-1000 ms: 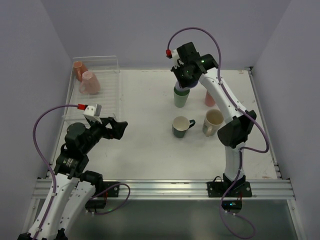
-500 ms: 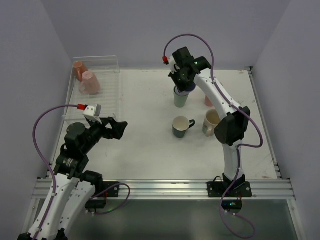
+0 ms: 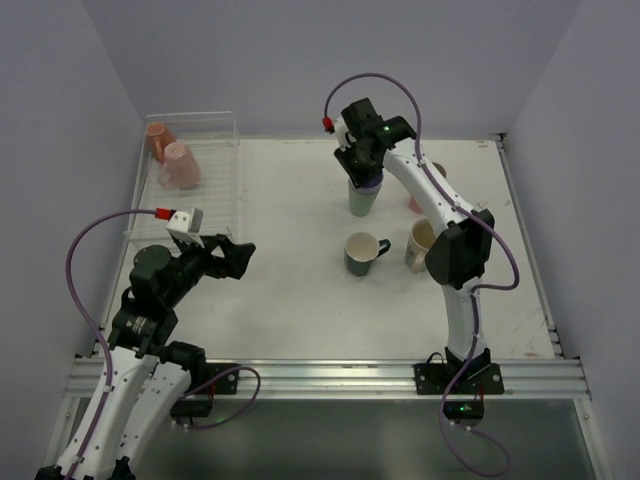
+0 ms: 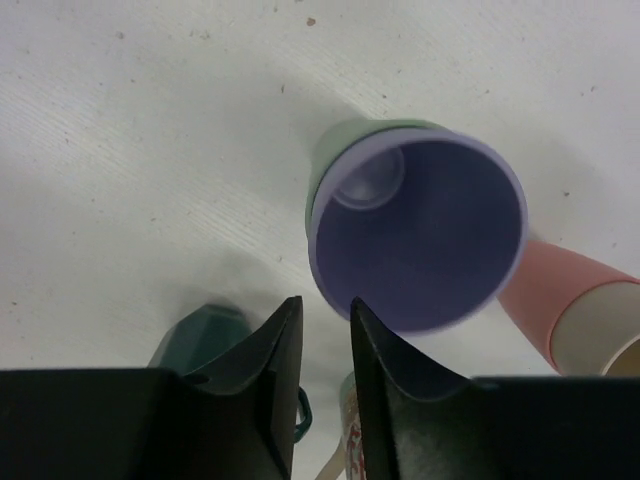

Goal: Unload the cups from the dish rack

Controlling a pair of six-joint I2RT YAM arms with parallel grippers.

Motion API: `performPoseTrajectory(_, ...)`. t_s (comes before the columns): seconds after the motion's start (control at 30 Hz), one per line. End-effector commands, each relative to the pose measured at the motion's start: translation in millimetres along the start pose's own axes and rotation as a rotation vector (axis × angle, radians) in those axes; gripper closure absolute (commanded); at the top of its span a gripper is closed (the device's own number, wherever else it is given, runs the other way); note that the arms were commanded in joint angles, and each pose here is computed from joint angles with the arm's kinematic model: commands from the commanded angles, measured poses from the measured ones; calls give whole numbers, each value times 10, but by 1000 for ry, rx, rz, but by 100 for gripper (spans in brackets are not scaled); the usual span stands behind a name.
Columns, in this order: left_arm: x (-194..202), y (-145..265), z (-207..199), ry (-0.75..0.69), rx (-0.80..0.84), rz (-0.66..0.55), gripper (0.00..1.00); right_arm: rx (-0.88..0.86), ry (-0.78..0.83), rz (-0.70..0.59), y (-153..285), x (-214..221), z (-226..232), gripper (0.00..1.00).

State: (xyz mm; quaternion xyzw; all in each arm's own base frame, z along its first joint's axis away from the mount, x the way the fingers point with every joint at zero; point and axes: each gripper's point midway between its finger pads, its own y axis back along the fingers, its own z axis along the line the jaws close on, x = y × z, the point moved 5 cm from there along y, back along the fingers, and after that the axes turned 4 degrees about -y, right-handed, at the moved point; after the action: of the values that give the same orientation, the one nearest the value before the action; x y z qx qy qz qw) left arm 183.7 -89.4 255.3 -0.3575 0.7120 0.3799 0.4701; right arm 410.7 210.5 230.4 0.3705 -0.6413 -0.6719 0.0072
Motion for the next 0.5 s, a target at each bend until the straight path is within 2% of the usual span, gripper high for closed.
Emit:
performPoseTrajectory(0.0, -49, -20, -9, -37, 11, -17, 0, 32, 11, -83, 111, -137, -48, 68)
performPoseTrajectory(0.07, -50, -20, -5, -37, 8, -18, 0, 42, 1, -115, 130, -194, -60, 58)
performPoseTrajectory(0.17, -54, -24, 3, -38, 3, -17, 0, 47, -9, -156, 173, -269, -56, 52)
performPoseTrajectory(0.2, -53, -30, 19, -36, -8, -17, 0, 52, -18, -174, 205, -297, -63, 46)
performPoseTrajectory(0.3, -67, -58, 56, -35, -30, -16, 0, 43, -43, -269, 405, -421, -30, 38)
performPoseTrajectory(0.37, -89, -82, 85, -25, -52, -18, 0, 18, -75, -368, 643, -508, 2, 29)
performPoseTrajectory(0.47, -199, -150, 102, 0, -75, -52, 0, -37, -129, -496, 852, -600, 97, 23)
